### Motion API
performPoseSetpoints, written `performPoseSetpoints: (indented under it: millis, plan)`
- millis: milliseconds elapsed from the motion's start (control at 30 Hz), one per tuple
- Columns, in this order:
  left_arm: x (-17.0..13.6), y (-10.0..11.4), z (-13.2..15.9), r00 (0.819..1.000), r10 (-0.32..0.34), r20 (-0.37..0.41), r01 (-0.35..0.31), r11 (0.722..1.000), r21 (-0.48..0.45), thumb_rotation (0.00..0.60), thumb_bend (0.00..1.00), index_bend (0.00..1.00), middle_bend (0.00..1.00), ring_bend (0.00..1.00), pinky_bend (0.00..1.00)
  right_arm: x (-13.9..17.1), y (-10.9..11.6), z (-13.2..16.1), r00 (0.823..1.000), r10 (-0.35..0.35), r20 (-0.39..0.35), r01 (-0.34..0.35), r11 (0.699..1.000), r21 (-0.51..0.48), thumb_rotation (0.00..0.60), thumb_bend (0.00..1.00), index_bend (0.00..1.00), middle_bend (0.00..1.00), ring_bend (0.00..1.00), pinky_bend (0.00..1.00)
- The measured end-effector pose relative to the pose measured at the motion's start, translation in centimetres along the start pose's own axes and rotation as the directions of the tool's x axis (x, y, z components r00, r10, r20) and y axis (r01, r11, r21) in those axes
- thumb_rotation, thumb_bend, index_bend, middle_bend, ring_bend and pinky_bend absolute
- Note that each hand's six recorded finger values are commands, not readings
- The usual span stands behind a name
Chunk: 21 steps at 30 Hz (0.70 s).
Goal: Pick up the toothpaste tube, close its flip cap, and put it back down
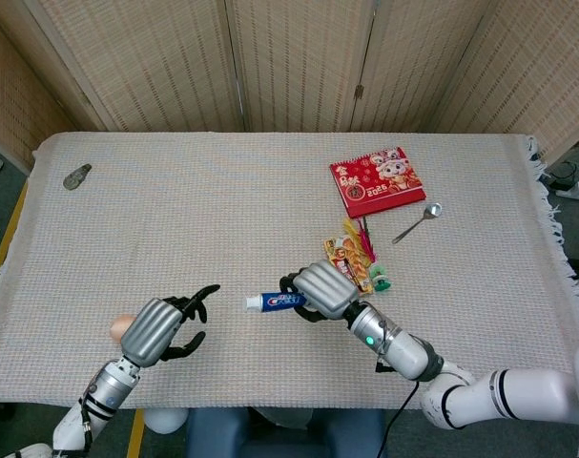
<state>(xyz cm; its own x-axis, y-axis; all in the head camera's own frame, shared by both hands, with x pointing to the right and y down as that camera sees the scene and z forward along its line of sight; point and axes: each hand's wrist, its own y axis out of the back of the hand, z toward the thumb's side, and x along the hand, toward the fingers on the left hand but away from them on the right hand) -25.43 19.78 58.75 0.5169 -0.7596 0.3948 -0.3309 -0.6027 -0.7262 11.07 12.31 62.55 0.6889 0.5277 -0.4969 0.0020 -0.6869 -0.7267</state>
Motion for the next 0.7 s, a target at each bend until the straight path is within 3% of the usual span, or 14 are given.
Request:
performPoseSetpoints:
  millis: [200, 267, 333, 500, 700]
  plan:
    - [-0.1, 1.9, -0.9, 0.997, 0.062, -0.055, -0.071, 0.978, -0.194, 0.599, 0.22, 0.11, 0.09, 0.07, 0.08, 0.6, -1.7, -0.7, 0.999, -0.040, -0.012, 0.038, 0.993, -0.109, 0.600, 0.76, 0.71, 0.58, 0.68, 0.56]
    - [-0.1, 2.6, -1.0, 0.995, 0.077, -0.068, -0.092, 0.958, -0.271, 0.551, 0.17, 0.10, 0.07, 0.05, 0.05, 0.7, -2.3, -0.6, 0.999, -0.048, -0.018, 0.045, 0.988, -0.148, 0.600, 0.76, 0.71, 0.58, 0.68, 0.56]
    - [0.0, 3.4, -1.1, 0.992, 0.102, -0.076, -0.121, 0.941, -0.317, 0.439, 0.14, 0.09, 0.06, 0.04, 0.01, 0.6, -3.0, -0.2, 0.998, -0.055, -0.028, 0.048, 0.982, -0.184, 0.600, 0.76, 0.71, 0.58, 0.68, 0.56]
    - [0.3, 4.3, -0.8, 0.988, 0.137, -0.073, -0.154, 0.925, -0.347, 0.246, 0.10, 0.09, 0.04, 0.01, 0.00, 0.3, -4.0, 1.1, 0.996, -0.070, -0.055, 0.055, 0.968, -0.244, 0.600, 0.76, 0.71, 0.58, 0.68, 0.56]
    - [0.5, 3.8, 0.0, 0.990, 0.131, -0.054, -0.142, 0.917, -0.373, 0.217, 0.09, 0.09, 0.04, 0.01, 0.00, -0.5, -4.6, 2.8, 0.994, -0.083, -0.076, 0.055, 0.945, -0.322, 0.600, 0.76, 0.71, 0.58, 0.68, 0.56]
